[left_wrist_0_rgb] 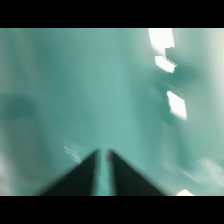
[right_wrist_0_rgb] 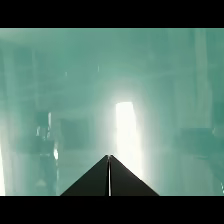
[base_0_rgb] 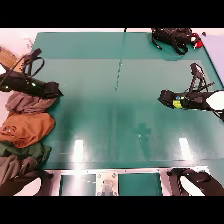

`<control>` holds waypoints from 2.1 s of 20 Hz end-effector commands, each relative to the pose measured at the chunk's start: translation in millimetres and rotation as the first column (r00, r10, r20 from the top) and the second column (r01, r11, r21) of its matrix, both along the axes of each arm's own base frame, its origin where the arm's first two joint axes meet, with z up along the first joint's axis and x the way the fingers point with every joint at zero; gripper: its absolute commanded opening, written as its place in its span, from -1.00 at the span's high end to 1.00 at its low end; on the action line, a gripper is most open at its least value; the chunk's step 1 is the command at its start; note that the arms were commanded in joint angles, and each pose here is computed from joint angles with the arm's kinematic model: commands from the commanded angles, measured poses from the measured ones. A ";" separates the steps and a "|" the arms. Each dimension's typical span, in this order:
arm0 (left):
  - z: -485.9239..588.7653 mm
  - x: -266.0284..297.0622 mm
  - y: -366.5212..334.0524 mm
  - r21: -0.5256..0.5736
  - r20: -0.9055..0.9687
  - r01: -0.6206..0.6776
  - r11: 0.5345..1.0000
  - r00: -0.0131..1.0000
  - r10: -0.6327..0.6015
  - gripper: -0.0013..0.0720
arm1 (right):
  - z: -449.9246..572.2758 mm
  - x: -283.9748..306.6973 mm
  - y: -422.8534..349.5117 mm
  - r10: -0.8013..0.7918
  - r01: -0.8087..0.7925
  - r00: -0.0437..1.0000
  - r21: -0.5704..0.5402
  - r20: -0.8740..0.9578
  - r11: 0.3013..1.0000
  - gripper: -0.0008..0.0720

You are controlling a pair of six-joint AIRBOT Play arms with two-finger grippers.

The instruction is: Fold the shirts.

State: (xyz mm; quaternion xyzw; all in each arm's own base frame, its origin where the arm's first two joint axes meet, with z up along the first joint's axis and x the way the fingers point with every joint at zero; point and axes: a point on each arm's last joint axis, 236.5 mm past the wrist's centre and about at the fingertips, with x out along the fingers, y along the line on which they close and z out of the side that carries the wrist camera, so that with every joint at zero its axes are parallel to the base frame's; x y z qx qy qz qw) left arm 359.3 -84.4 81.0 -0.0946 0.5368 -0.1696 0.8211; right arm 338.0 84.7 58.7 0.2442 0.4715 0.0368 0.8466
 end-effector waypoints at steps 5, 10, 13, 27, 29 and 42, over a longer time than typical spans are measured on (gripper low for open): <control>-83.9 40.7 126.9 0.569 0.007 0.042 0.821 0.998 -0.056 -1.00 | -4.7 14.6 -8.9 -0.023 0.024 0.999 -0.026 0.029 0.999 0.45; -164.1 47.1 154.5 0.667 -0.179 0.231 0.708 0.973 -0.148 -1.00 | -29.8 19.0 -18.9 -0.048 0.046 0.998 -0.039 -0.040 0.998 0.19; -185.5 45.0 176.3 0.722 -0.267 0.319 0.614 0.947 -0.179 0.13 | -30.7 20.7 -29.2 -0.074 0.072 0.996 -0.043 -0.042 0.996 0.30; 36.6 19.4 -205.4 0.256 0.145 0.521 0.814 0.812 -0.565 0.89 | -22.6 -9.2 -144.9 -0.214 0.198 0.967 -0.124 -0.141 0.972 0.94; 21.7 -12.6 -256.3 0.118 0.109 0.608 0.785 0.778 -0.619 0.87 | -23.5 -10.7 -145.0 -0.214 0.197 0.966 -0.123 -0.148 0.973 0.90; -76.3 11.8 -154.3 -0.079 -0.256 0.339 0.937 0.902 -0.348 -1.00 | -90.1 -23.0 -92.9 -0.072 0.110 0.944 0.102 -0.323 0.989 -0.21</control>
